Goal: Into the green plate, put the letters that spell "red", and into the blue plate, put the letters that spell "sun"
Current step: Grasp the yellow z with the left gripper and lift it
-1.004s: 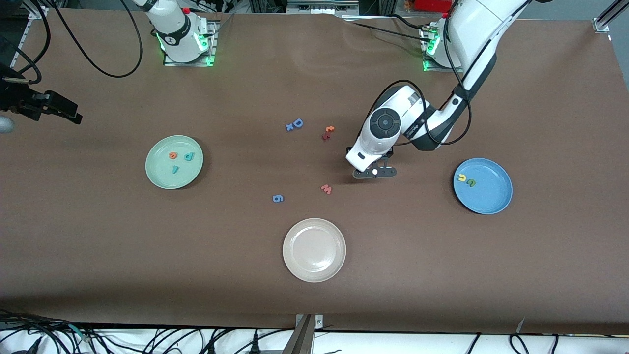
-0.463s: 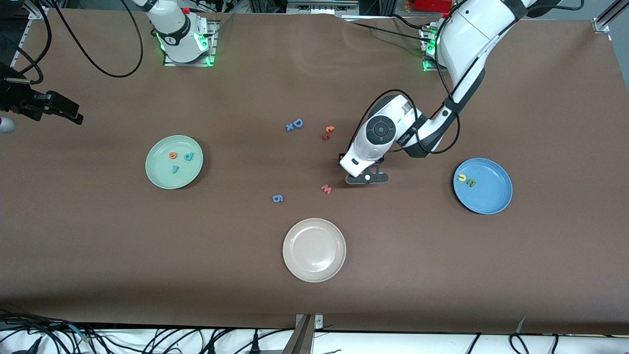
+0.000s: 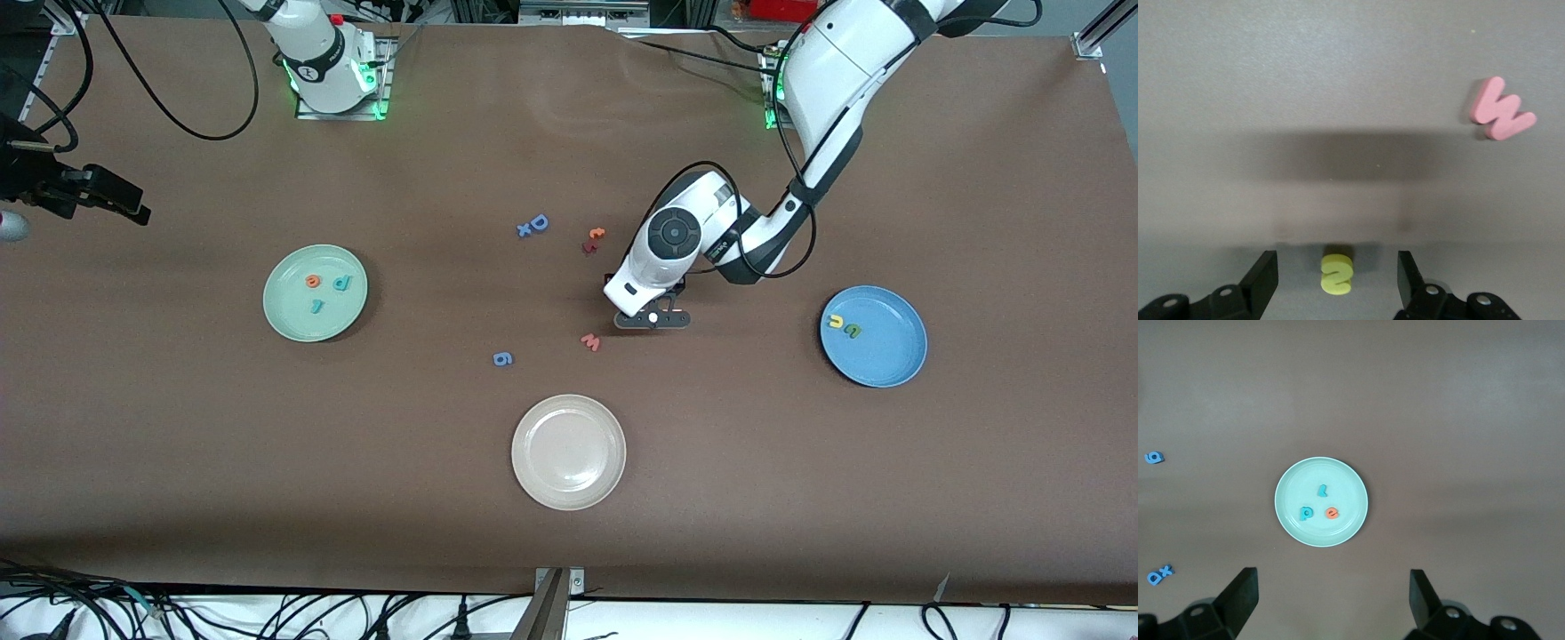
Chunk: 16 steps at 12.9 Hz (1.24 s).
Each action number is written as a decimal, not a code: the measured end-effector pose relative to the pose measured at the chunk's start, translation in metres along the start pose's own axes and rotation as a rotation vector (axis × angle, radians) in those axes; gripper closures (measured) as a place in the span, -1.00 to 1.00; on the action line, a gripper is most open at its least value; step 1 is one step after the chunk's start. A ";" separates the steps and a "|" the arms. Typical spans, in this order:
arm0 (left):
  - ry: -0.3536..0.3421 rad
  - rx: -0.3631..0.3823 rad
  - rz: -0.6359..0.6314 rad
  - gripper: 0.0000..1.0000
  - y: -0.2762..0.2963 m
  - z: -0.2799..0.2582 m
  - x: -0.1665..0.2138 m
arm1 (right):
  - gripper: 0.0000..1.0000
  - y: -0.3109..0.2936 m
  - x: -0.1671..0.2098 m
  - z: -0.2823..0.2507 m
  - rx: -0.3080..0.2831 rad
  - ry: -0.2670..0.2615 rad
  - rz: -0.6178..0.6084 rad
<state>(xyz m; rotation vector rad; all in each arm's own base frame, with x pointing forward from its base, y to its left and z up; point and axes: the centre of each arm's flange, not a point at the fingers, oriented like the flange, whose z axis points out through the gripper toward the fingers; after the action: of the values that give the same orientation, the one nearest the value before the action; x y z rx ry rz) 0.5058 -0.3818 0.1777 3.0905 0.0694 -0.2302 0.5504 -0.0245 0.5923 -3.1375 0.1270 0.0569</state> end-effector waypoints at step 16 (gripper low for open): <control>-0.029 0.024 0.061 -0.47 0.002 0.016 -0.013 | -1.00 0.000 0.000 0.000 0.000 0.000 0.000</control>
<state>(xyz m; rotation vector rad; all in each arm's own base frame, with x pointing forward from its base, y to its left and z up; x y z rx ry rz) 0.4909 -0.3852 0.1643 3.1060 -0.0290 -0.2747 0.5505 -0.0244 0.5923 -3.1375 0.1267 0.0568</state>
